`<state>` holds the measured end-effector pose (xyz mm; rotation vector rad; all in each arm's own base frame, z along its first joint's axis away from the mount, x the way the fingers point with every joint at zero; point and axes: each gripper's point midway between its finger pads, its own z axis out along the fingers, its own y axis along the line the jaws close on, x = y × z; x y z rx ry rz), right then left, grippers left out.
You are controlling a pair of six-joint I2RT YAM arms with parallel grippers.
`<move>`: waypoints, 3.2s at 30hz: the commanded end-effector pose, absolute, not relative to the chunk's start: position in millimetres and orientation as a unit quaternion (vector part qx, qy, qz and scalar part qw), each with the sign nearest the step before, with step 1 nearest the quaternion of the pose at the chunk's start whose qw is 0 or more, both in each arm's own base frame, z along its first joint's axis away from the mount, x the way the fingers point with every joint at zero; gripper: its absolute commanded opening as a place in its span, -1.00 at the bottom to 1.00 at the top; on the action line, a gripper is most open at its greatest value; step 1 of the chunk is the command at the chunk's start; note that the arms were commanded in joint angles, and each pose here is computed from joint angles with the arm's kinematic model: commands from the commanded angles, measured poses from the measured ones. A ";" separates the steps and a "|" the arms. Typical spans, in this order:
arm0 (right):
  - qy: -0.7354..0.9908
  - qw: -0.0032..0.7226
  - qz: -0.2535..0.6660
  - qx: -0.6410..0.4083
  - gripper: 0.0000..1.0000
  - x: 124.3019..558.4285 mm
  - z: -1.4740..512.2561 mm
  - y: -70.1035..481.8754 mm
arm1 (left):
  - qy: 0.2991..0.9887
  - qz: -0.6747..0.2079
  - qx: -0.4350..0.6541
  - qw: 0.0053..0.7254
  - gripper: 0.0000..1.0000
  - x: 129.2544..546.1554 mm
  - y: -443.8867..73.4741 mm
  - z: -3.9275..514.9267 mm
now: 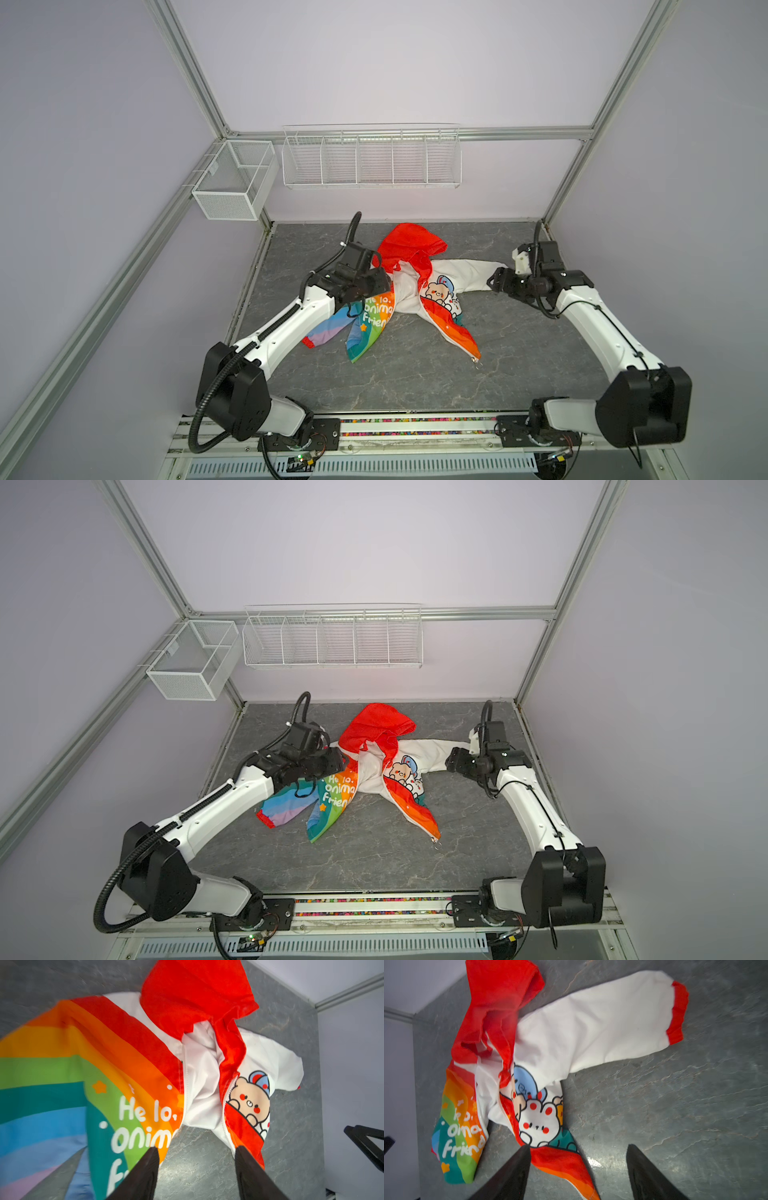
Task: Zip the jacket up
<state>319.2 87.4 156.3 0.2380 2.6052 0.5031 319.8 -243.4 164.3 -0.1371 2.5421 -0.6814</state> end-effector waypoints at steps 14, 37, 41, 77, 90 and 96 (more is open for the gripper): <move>0.987 0.117 0.112 -0.003 0.64 201.8 44.9 131.0 | 0.931 -0.312 -0.025 0.190 0.17 341.6 -363.8 99.6; 0.992 0.095 0.081 -0.025 -0.52 216.3 26.3 152.3 | 0.949 -0.249 0.033 0.192 -1.00 391.7 -384.3 89.9; 0.987 0.115 0.104 -0.030 -0.68 218.5 49.2 158.0 | 0.939 -0.272 0.042 0.204 -1.00 401.4 -391.2 113.2; 0.978 0.124 0.163 -0.035 -0.80 198.3 77.1 163.9 | 0.973 -0.151 0.070 0.162 -0.02 381.1 -368.9 64.1; 0.978 0.122 0.164 -0.035 -0.79 198.1 75.5 164.8 | 0.969 -0.166 0.076 0.168 -0.08 390.5 -385.3 57.8; 0.977 0.124 0.168 -0.034 -0.80 197.4 78.2 165.0 | 0.967 -0.168 0.082 0.173 -0.66 397.7 -393.4 65.6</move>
